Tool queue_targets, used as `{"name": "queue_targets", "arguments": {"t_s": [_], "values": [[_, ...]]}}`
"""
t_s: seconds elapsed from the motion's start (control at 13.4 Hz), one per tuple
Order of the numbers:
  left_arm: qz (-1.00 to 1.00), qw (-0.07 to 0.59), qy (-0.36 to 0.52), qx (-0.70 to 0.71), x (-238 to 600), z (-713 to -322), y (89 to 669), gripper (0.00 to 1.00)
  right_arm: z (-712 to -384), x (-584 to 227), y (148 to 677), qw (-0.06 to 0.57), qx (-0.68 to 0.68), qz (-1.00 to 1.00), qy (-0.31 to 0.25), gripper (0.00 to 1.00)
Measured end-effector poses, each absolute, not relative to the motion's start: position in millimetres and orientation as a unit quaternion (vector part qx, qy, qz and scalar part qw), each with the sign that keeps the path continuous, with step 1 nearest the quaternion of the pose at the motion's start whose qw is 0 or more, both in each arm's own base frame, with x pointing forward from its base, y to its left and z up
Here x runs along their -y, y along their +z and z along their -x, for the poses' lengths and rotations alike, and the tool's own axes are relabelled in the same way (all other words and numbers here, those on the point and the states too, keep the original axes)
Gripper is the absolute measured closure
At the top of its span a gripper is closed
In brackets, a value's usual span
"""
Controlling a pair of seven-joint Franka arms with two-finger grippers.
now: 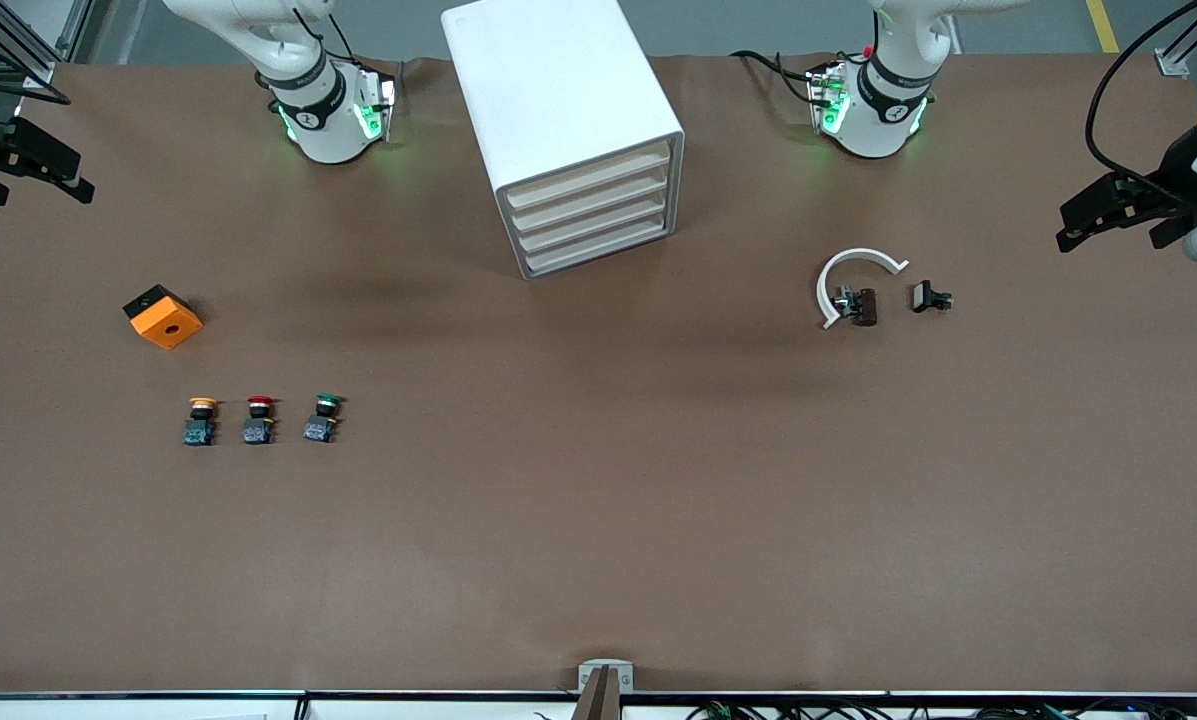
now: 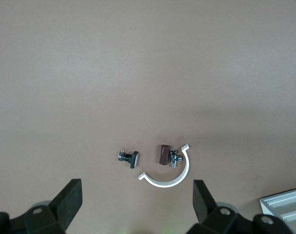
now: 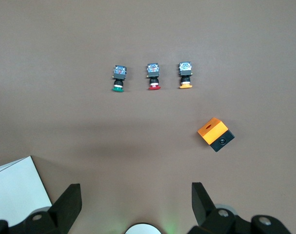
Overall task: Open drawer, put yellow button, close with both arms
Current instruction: 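Move the left gripper toward the white drawer cabinet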
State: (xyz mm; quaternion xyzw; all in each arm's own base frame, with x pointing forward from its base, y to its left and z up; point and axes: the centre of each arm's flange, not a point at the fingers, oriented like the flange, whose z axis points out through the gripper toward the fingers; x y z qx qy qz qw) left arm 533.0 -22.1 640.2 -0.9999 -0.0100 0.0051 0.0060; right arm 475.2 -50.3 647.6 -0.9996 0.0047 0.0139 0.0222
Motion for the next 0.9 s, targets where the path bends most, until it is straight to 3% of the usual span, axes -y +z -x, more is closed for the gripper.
{"name": "queue_targets", "arguments": {"t_s": [0.6, 0.9], "values": [[1.0, 0.005, 0.001, 0.031, -1, -535, 644, 0.0, -475, 50, 648, 0.022, -0.005, 1.0, 0.014, 0.0], [0.998, 0.006, 0.048, 0.027, 3, -565, 589, 0.0, -475, 50, 648, 0.022, -0.005, 1.0, 0.013, 0.0]]}}
